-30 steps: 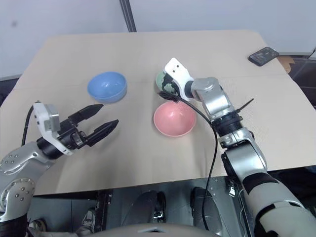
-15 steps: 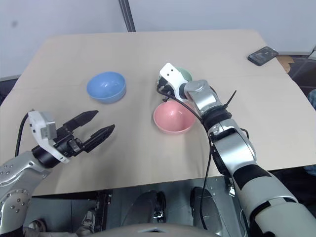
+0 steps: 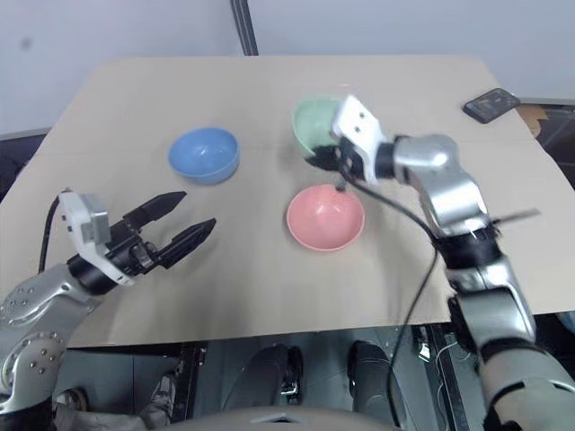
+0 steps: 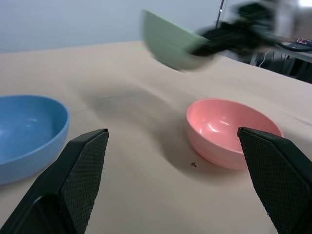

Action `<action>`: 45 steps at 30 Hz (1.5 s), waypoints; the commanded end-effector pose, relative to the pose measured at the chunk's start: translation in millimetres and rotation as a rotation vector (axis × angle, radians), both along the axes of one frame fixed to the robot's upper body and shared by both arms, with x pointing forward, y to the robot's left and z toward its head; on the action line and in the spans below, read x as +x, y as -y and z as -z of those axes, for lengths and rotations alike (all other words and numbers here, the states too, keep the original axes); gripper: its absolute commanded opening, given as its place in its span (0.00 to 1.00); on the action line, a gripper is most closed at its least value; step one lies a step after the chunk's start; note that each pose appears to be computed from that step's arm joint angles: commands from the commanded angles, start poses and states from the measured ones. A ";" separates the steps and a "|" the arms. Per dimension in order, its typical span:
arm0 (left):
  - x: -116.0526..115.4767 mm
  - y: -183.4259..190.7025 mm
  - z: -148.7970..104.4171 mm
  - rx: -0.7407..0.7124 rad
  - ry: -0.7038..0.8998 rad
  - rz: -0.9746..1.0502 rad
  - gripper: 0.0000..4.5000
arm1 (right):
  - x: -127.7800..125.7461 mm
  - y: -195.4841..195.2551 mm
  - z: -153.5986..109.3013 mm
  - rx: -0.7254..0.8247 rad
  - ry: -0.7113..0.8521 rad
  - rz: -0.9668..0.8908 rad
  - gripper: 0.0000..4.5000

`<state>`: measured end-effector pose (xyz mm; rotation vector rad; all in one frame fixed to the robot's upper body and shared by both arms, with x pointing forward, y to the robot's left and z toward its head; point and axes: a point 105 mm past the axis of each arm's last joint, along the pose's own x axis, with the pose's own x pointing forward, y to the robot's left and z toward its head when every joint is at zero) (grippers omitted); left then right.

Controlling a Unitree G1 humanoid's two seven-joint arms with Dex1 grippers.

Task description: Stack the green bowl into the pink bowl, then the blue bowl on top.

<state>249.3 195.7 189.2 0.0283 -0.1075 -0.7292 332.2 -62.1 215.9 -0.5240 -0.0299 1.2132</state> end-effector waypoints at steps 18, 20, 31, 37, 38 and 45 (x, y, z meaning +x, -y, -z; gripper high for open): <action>74.5 -22.4 -26.9 0.345 0.107 -0.236 1.00 | -57.8 5.0 -10.7 0.218 -0.021 0.029 0.92; 84.7 -23.0 -34.3 0.394 0.123 -0.272 1.00 | -61.2 17.3 -14.5 0.235 -0.010 0.054 0.92; 144.6 -15.3 -16.4 0.925 -0.065 -0.341 1.00 | -57.9 49.2 -19.1 0.250 0.068 0.243 0.92; 161.6 4.9 2.6 0.983 -0.107 -0.264 0.83 | -57.2 52.4 -19.5 0.256 0.097 0.309 0.93; 163.9 5.8 3.4 0.985 -0.107 -0.263 0.73 | -57.8 53.9 -18.5 0.256 0.100 0.318 0.93; 167.7 8.4 0.6 0.971 -0.124 -0.249 0.01 | -58.3 65.2 -14.4 0.250 0.117 0.373 0.93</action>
